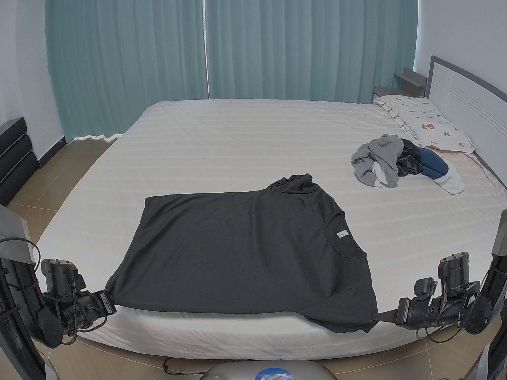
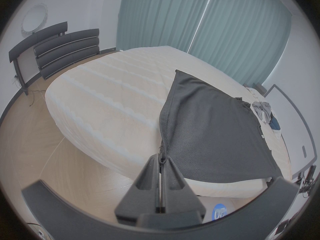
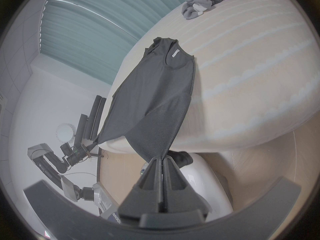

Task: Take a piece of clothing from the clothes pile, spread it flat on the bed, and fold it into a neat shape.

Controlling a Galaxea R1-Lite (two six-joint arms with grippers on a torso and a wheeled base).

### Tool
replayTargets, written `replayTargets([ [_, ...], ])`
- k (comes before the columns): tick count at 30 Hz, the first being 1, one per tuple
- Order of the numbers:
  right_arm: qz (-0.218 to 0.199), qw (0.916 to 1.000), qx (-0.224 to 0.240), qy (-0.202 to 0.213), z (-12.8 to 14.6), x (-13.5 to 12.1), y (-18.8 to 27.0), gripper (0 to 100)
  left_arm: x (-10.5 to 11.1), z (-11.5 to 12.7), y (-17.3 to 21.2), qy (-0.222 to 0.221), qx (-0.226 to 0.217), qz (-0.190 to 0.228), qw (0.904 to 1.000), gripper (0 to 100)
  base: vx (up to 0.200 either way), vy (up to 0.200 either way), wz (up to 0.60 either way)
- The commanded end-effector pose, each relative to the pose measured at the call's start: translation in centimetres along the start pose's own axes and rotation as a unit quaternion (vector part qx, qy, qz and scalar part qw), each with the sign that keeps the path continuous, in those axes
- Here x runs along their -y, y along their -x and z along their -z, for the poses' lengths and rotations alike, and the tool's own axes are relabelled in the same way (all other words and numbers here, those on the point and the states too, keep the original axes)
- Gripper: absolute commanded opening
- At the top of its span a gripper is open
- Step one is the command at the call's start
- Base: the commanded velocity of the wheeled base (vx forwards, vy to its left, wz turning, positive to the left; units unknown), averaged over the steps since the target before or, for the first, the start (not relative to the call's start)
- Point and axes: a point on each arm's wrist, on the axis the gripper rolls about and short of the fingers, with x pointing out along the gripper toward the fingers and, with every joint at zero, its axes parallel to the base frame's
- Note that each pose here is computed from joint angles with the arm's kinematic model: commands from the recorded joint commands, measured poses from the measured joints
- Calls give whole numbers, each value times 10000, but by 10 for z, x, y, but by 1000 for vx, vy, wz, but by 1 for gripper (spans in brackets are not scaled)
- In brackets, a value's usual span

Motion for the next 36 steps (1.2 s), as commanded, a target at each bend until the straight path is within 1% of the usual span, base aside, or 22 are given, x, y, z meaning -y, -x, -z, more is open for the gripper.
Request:
replayTargets([
  [1, 51, 9999, -123, 9, 9, 1, 5, 0, -1, 2, 5, -29, -80, -24, 10000, 0, 0, 0, 0],
  [6, 94, 9997, -221, 102, 14, 3, 7, 0, -3, 10, 6, -227, -438, -139, 9987, 0, 0, 0, 0],
  [14, 125, 9994, -301, 89, 16, 2, 9, 0, -4, 12, 18, -499, -663, -236, 9963, 0, 0, 0, 0],
  [19, 183, 9987, -428, 209, 20, 2, 13, 0, -5, 16, 24, -661, -862, -295, 9936, 0, 0, 0, 0],
  [24, 293, 9964, -699, 386, 27, 2, 19, 0, -6, 19, 25, -757, -1041, -362, 9910, 0, 0, 0, 0],
  [29, 309, 9958, -740, 454, 29, 1, 23, 0, -7, 21, 29, -825, -1153, -417, 9890, 0, 0, 0, 0],
  [34, 293, 9956, -717, 530, 31, -4, 32, 0, -7, 23, 37, -1013, -1254, -428, 9860, 0, 0, 0, 0],
  [36, 316, 9947, -797, 573, 34, -5, 36, 0, -8, 25, 43, -1152, -1386, -441, 9826, 0, 0, 0, 0],
])
